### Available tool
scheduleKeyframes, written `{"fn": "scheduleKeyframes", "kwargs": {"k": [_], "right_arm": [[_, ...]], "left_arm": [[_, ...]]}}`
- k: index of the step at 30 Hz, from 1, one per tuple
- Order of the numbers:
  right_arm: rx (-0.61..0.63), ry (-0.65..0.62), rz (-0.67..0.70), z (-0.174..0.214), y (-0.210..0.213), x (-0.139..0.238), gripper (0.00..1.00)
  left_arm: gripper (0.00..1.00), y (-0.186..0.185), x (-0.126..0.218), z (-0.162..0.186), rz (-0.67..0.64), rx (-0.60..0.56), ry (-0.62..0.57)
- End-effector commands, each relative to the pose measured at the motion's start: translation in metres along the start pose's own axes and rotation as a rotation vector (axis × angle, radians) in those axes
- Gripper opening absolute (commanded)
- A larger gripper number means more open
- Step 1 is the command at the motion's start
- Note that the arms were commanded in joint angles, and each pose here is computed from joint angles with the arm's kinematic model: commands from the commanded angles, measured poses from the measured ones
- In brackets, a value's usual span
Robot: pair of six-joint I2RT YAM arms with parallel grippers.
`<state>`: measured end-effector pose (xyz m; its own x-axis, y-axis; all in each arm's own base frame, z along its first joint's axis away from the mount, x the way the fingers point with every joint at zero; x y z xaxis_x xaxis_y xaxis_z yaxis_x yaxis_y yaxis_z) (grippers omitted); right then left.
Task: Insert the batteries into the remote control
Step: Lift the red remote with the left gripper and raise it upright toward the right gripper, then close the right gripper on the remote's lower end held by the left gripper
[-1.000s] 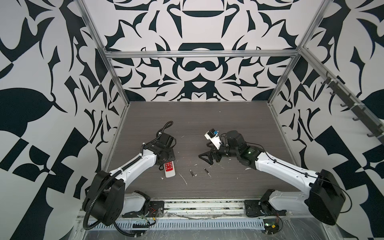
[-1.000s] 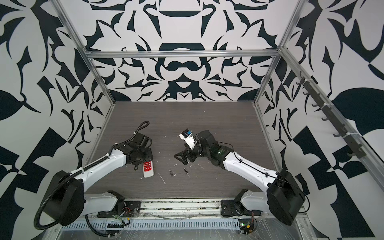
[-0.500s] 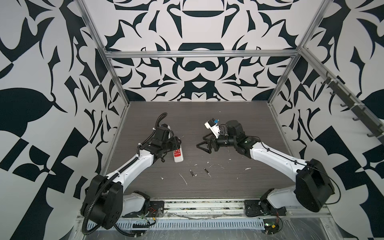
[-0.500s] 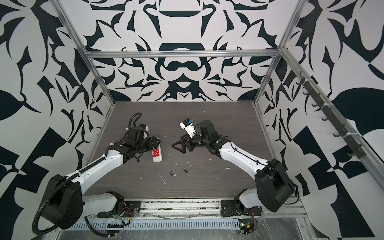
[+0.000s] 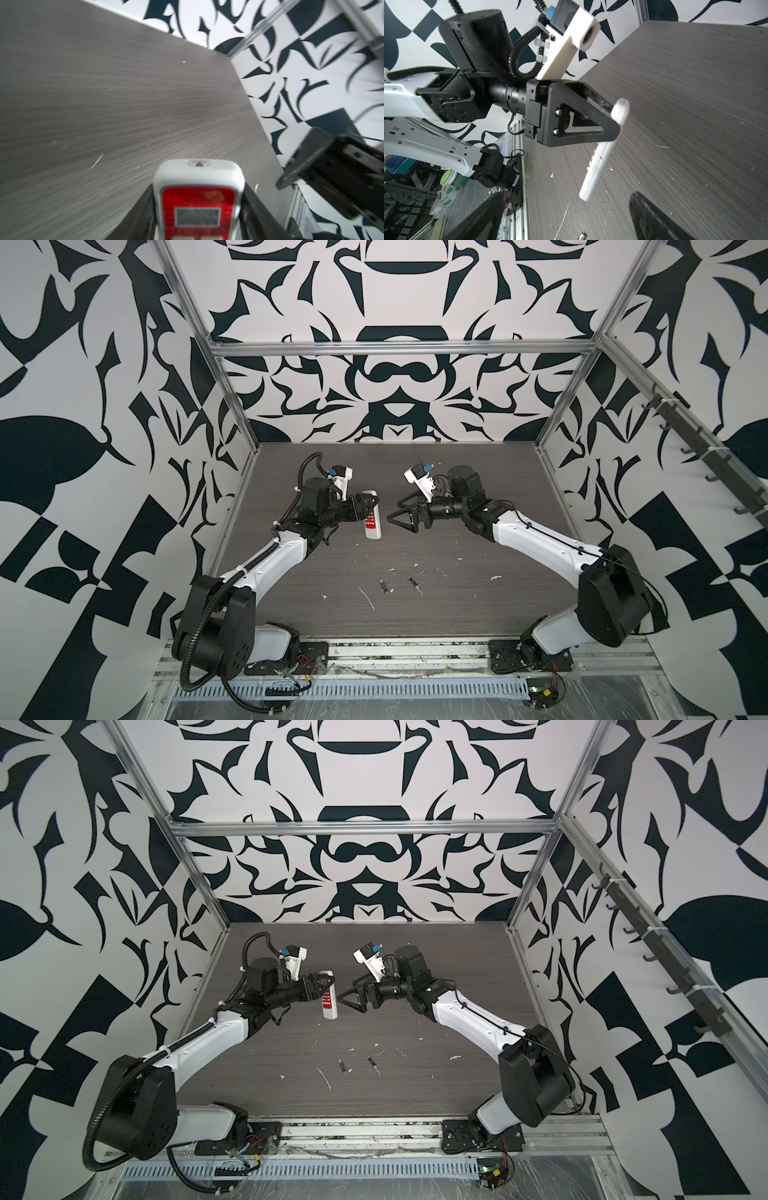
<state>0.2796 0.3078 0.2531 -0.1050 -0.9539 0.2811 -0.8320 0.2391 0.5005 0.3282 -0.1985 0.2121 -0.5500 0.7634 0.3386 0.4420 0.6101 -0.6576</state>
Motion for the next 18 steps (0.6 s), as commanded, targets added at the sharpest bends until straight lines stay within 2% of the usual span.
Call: {"fn": "scheduleKeyframes", "kwargs": {"k": [1, 4, 7, 18], "right_arm": [[0.090, -0.050, -0.081, -0.020, 0.018, 0.003, 0.97], [0.090, -0.077, -0.120, -0.017, 0.023, 0.002, 0.97], [0.087, -0.080, -0.104, -0.010, 0.019, 0.002, 0.97], [0.109, -0.074, -0.179, 0.003, 0.028, -0.008, 0.97]], "left_arm": [[0.22, -0.035, 0.014, -0.015, 0.165, -0.099, -0.054], [0.22, -0.051, 0.024, -0.016, 0.240, -0.123, -0.078], [0.23, -0.058, 0.028, -0.012, 0.297, -0.122, -0.073], [0.24, -0.081, 0.043, -0.013, 0.410, -0.118, -0.074]]}}
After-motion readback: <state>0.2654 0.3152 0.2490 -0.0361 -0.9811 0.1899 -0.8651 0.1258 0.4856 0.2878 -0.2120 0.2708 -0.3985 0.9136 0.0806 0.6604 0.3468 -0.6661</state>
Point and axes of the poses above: each gripper's point midway between its finger pads, its own x axis back along the fingers, its own y axis along the line the jaws close on, z = x × y, the point moved 3 cm from there along x, back along the fingers, and after that the axes turned 2 degrees about x, right-handed, at the moved point
